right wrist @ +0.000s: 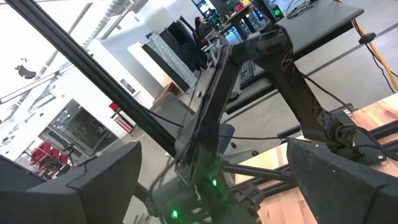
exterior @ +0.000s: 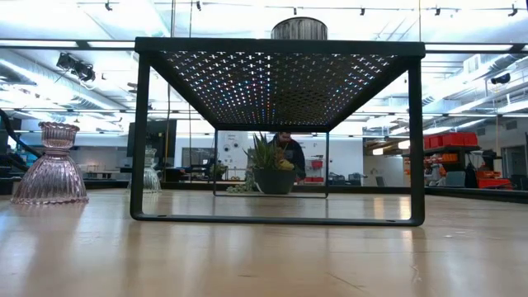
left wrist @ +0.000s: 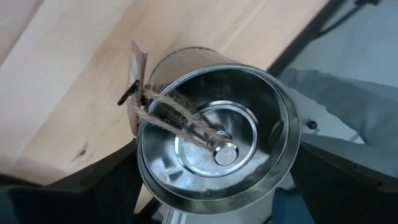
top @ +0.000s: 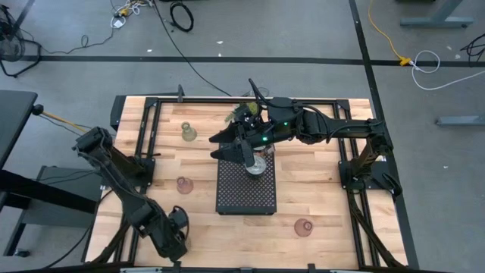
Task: Pick & Place candle stick holders
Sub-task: Put the scented candle can on the shelf aligned with the other scented candle cans
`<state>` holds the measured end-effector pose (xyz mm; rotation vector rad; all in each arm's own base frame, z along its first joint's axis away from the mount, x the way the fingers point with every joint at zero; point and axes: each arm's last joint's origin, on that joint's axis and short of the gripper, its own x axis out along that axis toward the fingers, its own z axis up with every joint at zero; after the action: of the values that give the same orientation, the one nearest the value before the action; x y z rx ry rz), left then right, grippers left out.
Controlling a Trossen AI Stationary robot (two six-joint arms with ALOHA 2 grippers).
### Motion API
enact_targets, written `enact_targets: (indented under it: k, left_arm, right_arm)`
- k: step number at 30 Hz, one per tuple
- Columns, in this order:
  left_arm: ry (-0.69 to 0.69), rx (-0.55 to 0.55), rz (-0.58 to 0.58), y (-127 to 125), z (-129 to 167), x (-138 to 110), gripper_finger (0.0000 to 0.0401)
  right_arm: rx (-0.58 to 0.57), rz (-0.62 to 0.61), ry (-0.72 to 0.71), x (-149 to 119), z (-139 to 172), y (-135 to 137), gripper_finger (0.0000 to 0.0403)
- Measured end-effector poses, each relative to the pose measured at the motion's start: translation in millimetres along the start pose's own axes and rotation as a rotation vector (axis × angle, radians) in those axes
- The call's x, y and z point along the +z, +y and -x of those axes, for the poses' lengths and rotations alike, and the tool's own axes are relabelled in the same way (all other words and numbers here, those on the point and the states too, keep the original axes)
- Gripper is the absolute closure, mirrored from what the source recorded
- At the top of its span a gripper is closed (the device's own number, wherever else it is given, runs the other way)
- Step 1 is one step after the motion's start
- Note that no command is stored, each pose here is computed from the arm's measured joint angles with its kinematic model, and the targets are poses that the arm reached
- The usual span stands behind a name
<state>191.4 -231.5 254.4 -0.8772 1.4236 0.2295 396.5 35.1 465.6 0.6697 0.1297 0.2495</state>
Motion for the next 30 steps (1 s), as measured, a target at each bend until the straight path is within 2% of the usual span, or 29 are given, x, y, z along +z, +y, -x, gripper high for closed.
enact_targets:
  k: [7, 11, 17, 19, 23, 26, 30]
  left_arm:
    - [-0.015, -0.088, 0.002, 14, 47, -2, 0.004]
    - [-0.055, -0.172, 0.004, 24, 75, 0, 0.0041]
    - [-0.172, -0.278, 0.004, 40, 110, 7, 0.0041]
    - [-0.207, -0.307, -0.006, 44, 119, 11, 0.0041]
    - [-0.269, -0.346, -0.04, 53, 134, 18, 0.0041]
    - [-0.309, -0.355, -0.064, 56, 139, 24, 0.0041]
    - [-0.359, -0.355, -0.1, 57, 143, 35, 0.0041]
  right_arm:
    - [0.0, 0.0, 0.0, 0, 0, 0, 0.0005]
    - [0.002, 0.0, -0.005, 0, 0, 0, 0.0005]
    - [-0.054, -0.019, -0.123, 7, 1, 1, 0.0005]
    - [-0.064, 0.008, -0.134, 9, 1, 0, 0.0005]
    - [-0.077, 0.045, -0.024, 5, 3, -10, 0.0005]
    - [-0.186, 0.011, 0.122, -8, 6, -21, 0.0005]
    - [-0.463, 0.013, 0.203, -20, 24, -28, 0.0005]
